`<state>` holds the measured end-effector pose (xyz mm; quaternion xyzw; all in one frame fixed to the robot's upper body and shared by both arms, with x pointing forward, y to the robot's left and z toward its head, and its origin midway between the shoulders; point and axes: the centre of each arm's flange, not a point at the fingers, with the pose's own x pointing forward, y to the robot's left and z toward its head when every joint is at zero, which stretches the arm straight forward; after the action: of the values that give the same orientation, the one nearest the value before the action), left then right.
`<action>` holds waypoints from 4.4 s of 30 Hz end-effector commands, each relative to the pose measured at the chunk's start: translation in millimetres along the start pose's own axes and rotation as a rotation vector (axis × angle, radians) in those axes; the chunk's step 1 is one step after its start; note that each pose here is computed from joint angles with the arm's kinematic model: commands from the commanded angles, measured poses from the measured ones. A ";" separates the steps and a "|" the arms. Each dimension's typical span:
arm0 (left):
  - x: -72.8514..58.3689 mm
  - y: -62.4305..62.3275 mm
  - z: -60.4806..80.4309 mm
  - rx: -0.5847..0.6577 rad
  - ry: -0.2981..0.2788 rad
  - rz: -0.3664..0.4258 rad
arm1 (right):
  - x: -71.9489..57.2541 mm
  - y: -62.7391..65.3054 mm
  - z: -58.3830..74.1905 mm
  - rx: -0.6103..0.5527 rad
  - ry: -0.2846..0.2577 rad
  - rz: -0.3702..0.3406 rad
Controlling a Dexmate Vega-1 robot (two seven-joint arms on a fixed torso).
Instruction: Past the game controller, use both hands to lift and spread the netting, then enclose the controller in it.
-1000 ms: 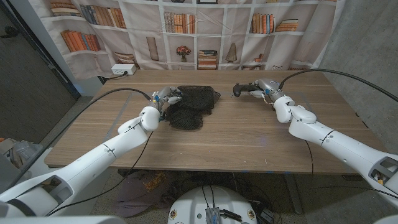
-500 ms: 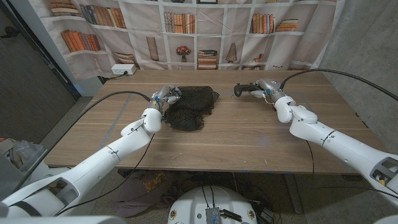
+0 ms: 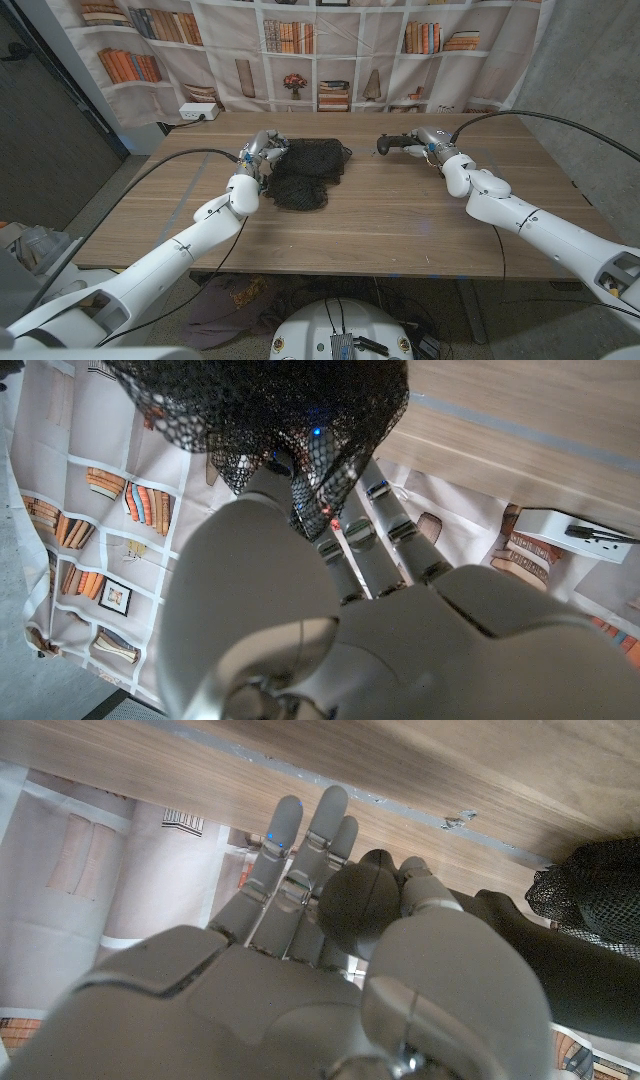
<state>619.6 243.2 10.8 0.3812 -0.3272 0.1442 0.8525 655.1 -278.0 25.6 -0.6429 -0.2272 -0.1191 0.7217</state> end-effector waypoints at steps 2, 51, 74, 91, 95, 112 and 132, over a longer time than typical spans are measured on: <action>3.1 22.6 17.6 -0.028 -0.075 0.074 | 4.5 -0.6 2.6 0.006 -0.009 -0.005; 78.5 42.8 56.2 -0.078 -0.191 0.108 | -29.5 -41.6 44.7 0.017 -0.153 -0.081; 93.7 52.2 93.1 -0.107 -0.284 0.096 | -42.6 -48.4 63.2 0.041 -0.216 -0.083; 118.5 48.9 108.6 -0.129 -0.321 0.085 | -50.6 -47.2 78.0 0.064 -0.259 -0.069; 124.5 46.5 114.7 -0.133 -0.339 0.084 | -51.3 -46.3 83.6 0.067 -0.270 -0.064; 131.7 26.8 147.5 -0.170 -0.424 0.038 | -51.4 -42.9 98.0 0.090 -0.300 -0.061; 137.3 27.3 183.7 -0.161 -0.505 0.044 | -56.6 -37.4 109.8 0.107 -0.334 -0.045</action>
<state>632.5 136.7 194.3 0.3248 -0.5312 0.0428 0.7813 571.6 -188.0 43.5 -0.6102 -0.3615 -0.0252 0.7046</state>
